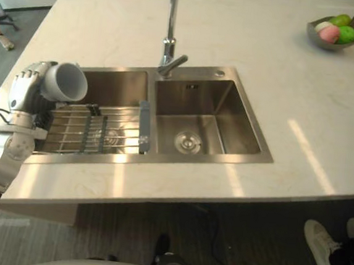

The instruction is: Walk over to the sink, pick up the cup, carry it to the dishwasher, place the cup inside the dishwasher, then close the dishwasher door

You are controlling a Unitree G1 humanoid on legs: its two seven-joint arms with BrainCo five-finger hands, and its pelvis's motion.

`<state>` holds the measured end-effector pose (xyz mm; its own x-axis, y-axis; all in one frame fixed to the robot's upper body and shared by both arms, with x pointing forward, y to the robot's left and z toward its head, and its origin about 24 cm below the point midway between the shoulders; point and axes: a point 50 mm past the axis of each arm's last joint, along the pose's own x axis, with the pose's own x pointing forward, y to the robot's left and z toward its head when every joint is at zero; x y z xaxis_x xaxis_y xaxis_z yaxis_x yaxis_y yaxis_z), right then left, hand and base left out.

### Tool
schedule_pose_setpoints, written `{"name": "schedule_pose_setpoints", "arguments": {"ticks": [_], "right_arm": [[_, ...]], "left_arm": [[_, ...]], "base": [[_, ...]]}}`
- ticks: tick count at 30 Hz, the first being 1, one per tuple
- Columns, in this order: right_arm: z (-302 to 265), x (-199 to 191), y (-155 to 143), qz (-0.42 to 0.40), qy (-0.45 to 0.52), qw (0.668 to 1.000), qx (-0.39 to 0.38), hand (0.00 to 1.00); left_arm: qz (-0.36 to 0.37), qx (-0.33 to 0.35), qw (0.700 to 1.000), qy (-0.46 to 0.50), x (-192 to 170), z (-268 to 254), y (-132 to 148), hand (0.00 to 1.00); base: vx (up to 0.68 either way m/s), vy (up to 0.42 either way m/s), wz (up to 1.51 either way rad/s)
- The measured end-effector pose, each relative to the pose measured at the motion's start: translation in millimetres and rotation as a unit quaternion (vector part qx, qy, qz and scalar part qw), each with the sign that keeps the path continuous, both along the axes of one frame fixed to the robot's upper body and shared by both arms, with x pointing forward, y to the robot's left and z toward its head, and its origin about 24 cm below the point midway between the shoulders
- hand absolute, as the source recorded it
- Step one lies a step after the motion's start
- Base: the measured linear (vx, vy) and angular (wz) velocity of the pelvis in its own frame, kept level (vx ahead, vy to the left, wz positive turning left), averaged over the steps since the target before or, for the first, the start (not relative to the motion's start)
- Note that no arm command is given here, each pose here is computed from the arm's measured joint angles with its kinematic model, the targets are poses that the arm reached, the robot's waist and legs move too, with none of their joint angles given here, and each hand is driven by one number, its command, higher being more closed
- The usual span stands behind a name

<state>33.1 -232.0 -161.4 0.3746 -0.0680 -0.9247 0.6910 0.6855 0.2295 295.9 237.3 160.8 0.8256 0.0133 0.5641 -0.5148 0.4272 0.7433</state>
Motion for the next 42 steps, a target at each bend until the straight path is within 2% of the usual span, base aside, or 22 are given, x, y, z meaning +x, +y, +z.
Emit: {"name": "schedule_pose_setpoints", "arguments": {"ticks": [7,14,18,21,24,27,31,36,42], "right_arm": [[0,4,2,-0.008,-0.012,1.000,0.003,0.00],[-1,-4,6,-0.006,-0.005,1.000,-0.011,0.00],[-2,-10,7,-0.007,0.001,1.000,-0.025,0.00],[-4,-21,17,0.000,0.008,1.000,-0.027,0.00],[-6,-33,32,0.032,0.027,0.999,-0.017,0.00],[-4,-29,19,0.050,0.026,0.998,-0.036,0.00],[1,8,3,0.074,0.002,0.996,-0.055,0.00],[7,29,-2,0.066,-0.016,0.996,-0.062,0.00],[7,26,-11,0.063,0.006,0.994,-0.085,0.00]], "left_arm": [[0.016,-0.063,0.995,-0.079,-12,21,16,1.00],[0.074,-0.187,0.966,-0.160,-32,16,43,1.00],[0.109,-0.258,0.943,-0.181,-39,-1,45,1.00],[0.117,-0.303,0.927,-0.185,-40,-16,32,1.00],[0.144,-0.311,0.916,-0.209,-68,-28,30,1.00],[0.184,-0.331,0.896,-0.231,-90,-37,33,1.00],[0.241,-0.364,0.874,-0.213,-119,-64,40,1.00],[0.222,-0.374,0.858,-0.274,-149,-57,61,1.00],[0.130,-0.388,0.866,-0.288,-154,-47,52,1.00]], "base": [[-0.02,0.097,0.11],[-0.07,0.073,-0.02],[-0.02,0.068,0.15],[-0.01,-0.028,1.24],[0.08,-0.206,1.37],[0.01,-0.113,1.02],[-0.16,-0.124,0.77],[-0.19,-0.040,1.13],[-0.12,0.192,1.26]]}}
